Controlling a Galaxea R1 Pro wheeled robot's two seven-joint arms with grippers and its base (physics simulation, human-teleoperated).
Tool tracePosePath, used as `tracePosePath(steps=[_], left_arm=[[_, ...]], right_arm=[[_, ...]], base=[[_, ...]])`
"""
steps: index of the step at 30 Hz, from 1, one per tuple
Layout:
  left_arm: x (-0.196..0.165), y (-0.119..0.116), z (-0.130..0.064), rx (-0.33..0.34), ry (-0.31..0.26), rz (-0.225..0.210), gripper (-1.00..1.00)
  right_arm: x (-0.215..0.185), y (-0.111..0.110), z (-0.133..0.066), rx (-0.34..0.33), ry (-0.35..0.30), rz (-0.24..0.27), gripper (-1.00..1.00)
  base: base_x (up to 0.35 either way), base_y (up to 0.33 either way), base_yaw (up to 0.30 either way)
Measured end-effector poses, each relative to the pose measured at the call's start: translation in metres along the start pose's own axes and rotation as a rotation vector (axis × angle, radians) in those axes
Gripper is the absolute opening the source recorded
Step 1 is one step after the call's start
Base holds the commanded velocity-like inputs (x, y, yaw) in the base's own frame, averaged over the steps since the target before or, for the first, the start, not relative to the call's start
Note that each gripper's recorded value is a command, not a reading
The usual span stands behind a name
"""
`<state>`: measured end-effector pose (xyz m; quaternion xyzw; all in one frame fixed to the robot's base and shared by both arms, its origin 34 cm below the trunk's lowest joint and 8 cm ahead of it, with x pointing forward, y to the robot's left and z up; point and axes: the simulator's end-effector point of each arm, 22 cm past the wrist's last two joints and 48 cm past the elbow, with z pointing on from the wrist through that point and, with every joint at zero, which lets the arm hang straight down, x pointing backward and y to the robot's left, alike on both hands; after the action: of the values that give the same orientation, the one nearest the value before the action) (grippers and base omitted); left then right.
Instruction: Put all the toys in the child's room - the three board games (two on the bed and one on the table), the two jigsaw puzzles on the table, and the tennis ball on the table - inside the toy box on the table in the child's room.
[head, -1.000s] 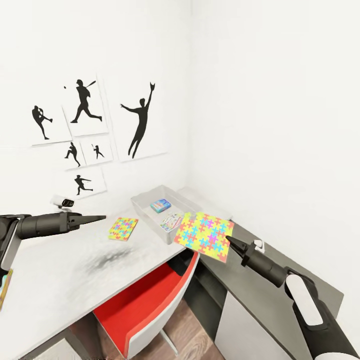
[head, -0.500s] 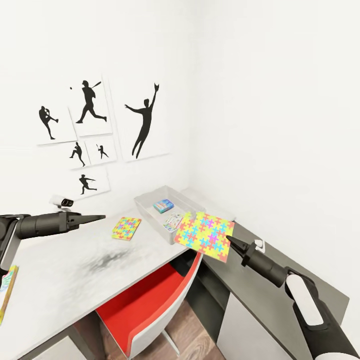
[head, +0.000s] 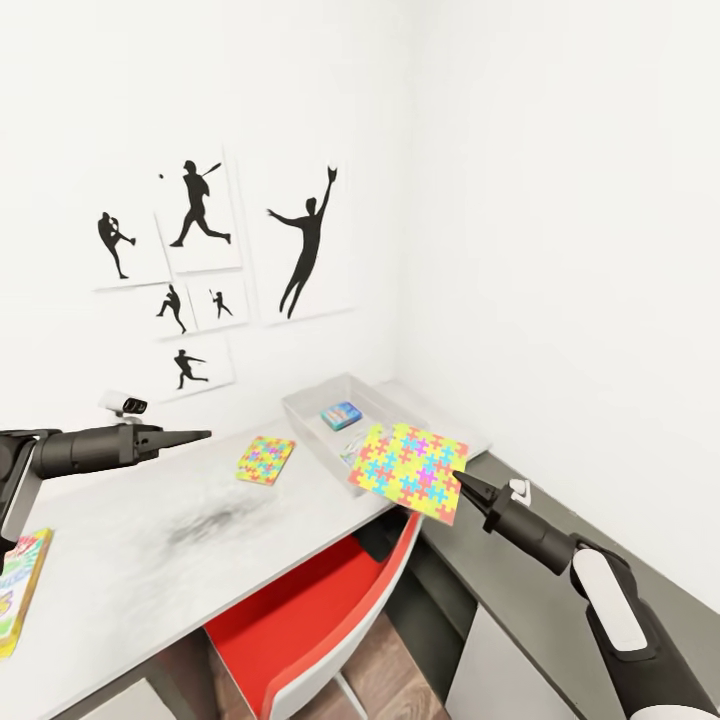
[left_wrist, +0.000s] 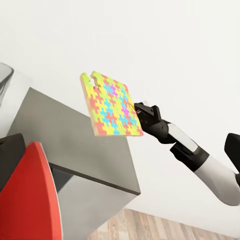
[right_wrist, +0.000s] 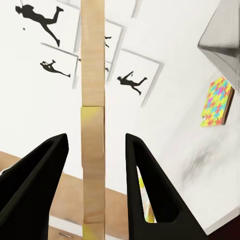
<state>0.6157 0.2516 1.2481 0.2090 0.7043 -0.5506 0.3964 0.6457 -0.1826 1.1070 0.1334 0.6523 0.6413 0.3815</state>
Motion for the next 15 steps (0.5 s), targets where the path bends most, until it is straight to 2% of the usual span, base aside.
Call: tracePosePath(steps=[5, 15], left_arm=[[0.0000, 0.0003, 0.0001, 0.000, 0.000, 0.000, 1.00], [0.0001, 0.0000, 0.0006, 0.001, 0.000, 0.000, 1.00]], right_arm=[[-0.0001, -0.0003, 0.0001, 0.000, 0.000, 0.000, -1.00], [-0.0006, 0.0000, -0.0004, 0.000, -0.002, 0.000, -1.00]], base=[[0.064, -0.074, 0.000], [0.121, 0.007, 0.000]])
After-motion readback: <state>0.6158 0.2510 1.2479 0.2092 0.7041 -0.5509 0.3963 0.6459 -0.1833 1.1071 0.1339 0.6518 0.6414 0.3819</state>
